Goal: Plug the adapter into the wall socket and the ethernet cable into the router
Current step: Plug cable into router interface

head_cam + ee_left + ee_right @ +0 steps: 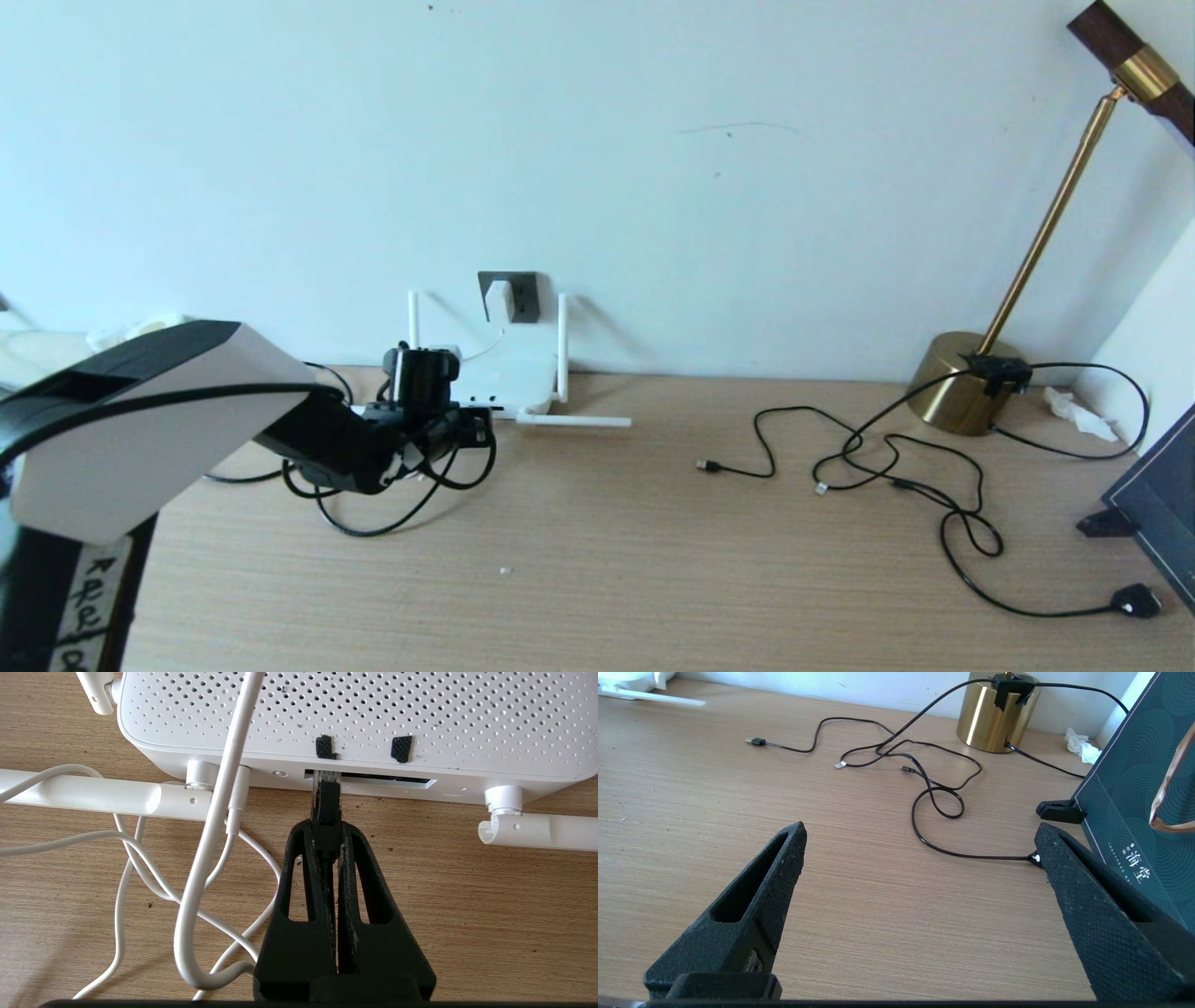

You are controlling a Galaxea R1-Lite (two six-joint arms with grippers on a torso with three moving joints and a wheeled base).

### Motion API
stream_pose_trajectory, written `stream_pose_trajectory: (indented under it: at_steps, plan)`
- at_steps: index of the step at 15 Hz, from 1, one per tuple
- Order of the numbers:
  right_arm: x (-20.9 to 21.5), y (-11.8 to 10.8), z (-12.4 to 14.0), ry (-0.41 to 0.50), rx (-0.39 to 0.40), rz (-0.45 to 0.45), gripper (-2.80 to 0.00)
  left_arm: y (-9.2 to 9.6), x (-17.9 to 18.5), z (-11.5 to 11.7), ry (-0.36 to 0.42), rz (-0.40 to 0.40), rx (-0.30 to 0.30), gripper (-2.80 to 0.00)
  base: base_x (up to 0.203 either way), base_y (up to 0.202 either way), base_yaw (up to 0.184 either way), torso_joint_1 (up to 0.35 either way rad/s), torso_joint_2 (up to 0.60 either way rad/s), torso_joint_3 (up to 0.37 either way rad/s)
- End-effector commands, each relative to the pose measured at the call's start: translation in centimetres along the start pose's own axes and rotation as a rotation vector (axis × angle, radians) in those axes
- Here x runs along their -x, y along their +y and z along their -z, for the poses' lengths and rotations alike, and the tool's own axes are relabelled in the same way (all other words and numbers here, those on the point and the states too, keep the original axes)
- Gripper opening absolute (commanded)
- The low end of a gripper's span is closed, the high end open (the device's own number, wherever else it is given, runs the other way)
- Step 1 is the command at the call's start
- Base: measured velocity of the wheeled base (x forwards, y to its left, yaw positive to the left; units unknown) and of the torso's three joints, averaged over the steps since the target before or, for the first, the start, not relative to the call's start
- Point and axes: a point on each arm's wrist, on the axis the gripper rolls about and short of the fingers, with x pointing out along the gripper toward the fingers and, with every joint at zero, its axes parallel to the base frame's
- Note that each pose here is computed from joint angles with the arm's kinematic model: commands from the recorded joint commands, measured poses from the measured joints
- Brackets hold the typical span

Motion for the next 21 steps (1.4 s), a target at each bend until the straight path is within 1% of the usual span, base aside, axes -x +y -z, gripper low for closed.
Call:
stream_pose_trajectory:
  at_steps: [1, 21]
  plan:
    - [-0.01, 0.00, 0.00, 0.001, 0.001, -0.001, 0.00, 0.01, -0.08, 0.07, 0.000, -0.001, 0.001, -2.80, 0.000, 0.000, 0.000, 0.000, 0.00, 0.000]
    - [-0.01, 0.00, 0.00, 0.001, 0.001, -0.001, 0.00, 0.12, -0.27, -0.59, -0.020, -0.004, 0.006, -2.80, 0.000, 0.000, 0.000, 0.000, 0.00, 0.000]
